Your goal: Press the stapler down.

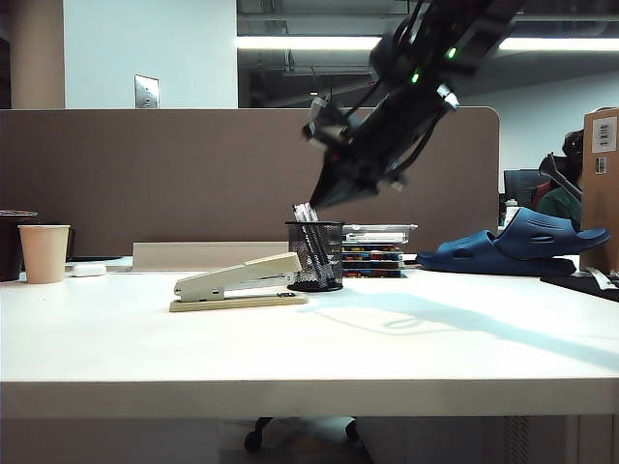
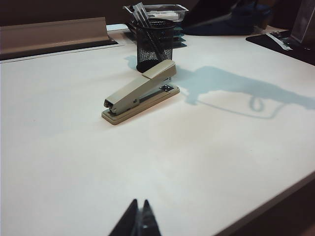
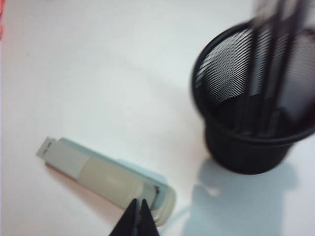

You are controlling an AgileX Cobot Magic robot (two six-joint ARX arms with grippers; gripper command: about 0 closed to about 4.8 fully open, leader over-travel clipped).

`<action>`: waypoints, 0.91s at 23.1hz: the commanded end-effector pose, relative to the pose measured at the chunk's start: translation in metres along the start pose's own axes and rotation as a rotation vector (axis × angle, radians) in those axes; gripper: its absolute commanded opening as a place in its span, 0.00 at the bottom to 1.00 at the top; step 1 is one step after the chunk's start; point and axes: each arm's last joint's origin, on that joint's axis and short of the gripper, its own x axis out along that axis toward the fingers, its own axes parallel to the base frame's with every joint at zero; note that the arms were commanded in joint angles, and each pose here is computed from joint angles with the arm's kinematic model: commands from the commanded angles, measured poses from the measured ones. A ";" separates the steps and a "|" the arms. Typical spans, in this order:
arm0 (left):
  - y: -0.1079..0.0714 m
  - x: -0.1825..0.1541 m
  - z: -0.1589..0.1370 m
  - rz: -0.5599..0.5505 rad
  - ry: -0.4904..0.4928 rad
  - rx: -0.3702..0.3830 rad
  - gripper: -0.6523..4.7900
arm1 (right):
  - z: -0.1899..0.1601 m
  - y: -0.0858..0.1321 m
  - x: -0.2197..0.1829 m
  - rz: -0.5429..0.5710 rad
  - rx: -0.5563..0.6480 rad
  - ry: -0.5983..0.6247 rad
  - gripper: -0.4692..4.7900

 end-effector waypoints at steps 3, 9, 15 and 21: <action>0.000 0.000 0.002 0.001 -0.012 0.006 0.11 | 0.029 0.002 -0.048 -0.142 -0.056 -0.112 0.07; 0.002 -0.001 0.002 0.082 -0.005 0.006 0.11 | 0.063 0.005 -0.150 -0.396 -0.121 -0.295 0.07; 0.005 -0.001 0.002 0.170 0.004 0.005 0.11 | 0.069 -0.001 -0.213 -0.490 -0.106 -0.385 0.07; 0.008 -0.002 0.002 0.271 0.013 0.005 0.11 | 0.059 -0.006 -0.281 -0.645 -0.044 -0.399 0.07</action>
